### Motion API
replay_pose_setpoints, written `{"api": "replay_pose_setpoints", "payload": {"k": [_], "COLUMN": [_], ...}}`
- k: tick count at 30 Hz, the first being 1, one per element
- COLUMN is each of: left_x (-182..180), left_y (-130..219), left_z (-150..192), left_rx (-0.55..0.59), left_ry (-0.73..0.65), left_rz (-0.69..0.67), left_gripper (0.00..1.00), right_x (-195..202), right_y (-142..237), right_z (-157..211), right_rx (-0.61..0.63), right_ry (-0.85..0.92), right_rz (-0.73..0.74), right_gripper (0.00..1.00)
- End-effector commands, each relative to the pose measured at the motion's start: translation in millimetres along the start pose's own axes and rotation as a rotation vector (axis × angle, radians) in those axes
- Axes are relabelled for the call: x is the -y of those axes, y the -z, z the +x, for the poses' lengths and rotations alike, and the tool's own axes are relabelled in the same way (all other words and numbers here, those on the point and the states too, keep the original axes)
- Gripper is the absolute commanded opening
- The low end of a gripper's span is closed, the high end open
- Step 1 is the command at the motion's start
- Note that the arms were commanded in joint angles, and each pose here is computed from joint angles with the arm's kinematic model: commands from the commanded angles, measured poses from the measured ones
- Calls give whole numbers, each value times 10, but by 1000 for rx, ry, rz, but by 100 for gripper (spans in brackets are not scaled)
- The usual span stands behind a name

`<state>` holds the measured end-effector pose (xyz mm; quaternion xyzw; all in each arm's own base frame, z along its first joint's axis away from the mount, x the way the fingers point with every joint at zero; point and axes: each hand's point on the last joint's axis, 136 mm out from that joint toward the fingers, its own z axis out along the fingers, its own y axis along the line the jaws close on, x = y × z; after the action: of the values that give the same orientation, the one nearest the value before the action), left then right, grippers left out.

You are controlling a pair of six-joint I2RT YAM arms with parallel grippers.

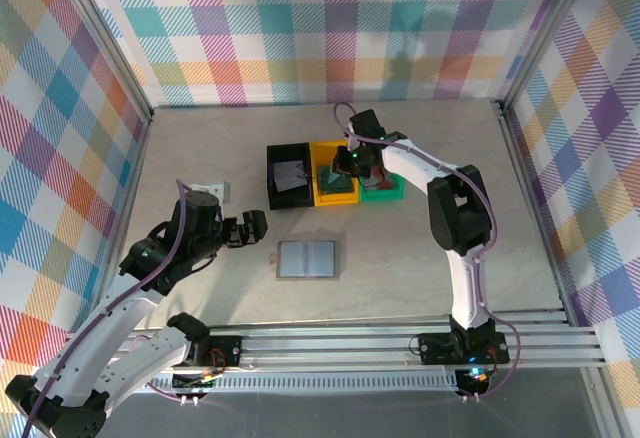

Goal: Take the credit cards out of the card holder

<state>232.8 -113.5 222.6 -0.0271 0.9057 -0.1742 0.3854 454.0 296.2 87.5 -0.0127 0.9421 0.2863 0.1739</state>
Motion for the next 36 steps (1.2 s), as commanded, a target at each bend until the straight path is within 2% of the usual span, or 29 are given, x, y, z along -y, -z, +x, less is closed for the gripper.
{"api": "replay_pose_setpoints", "payload": {"k": [1,3,6,12,16,18,20,21,24,26,28,30,33,36], "left_x": [-50,-48,-54,-67,-100,-111,-145,-176,-260,-394,-496,-617,-744,-950], "left_y": [-15,-17,-23,-34,-34,-40,-54,-68,-126,-164,-214,-291,-394,-370], "left_z": [-5,-3,4,2,-6,-17,-23,-24,-25,-52,-86,-124,-189,-327], "left_rx": [12,11,8,8,16,20,21,22,15,27,42,72,120,251], "left_ry": [7,8,7,8,8,8,10,11,24,40,40,33,-7,-33], "left_rz": [-18,-18,-21,-30,-47,-56,-78,-97,-156,-243,-313,-392,-476,-591], "left_gripper": [100,100,100,100,100,100,100,100,100,100,100,100,100,100], "right_x": [-195,-222,-234,-221,-302,-354,-395,-426,-524,-575,-604,-532,-110,479], "right_y": [-26,-55,-87,155,476,657,830,910,1189,1404,1675,1979,2394,2670], "right_z": [-61,-49,-22,-74,-172,-224,-257,-273,-302,-303,-303,-269,-178,3], "right_rx": [22,9,-11,18,66,88,107,115,166,219,320,421,554,684], "right_ry": [12,15,31,70,123,149,174,189,236,271,317,345,341,325], "right_rz": [-39,-42,-23,61,96,113,130,132,123,117,111,140,313,476], "right_gripper": [0,0,6,42,58,72,78,90,94,96,100,99,99,99]}}
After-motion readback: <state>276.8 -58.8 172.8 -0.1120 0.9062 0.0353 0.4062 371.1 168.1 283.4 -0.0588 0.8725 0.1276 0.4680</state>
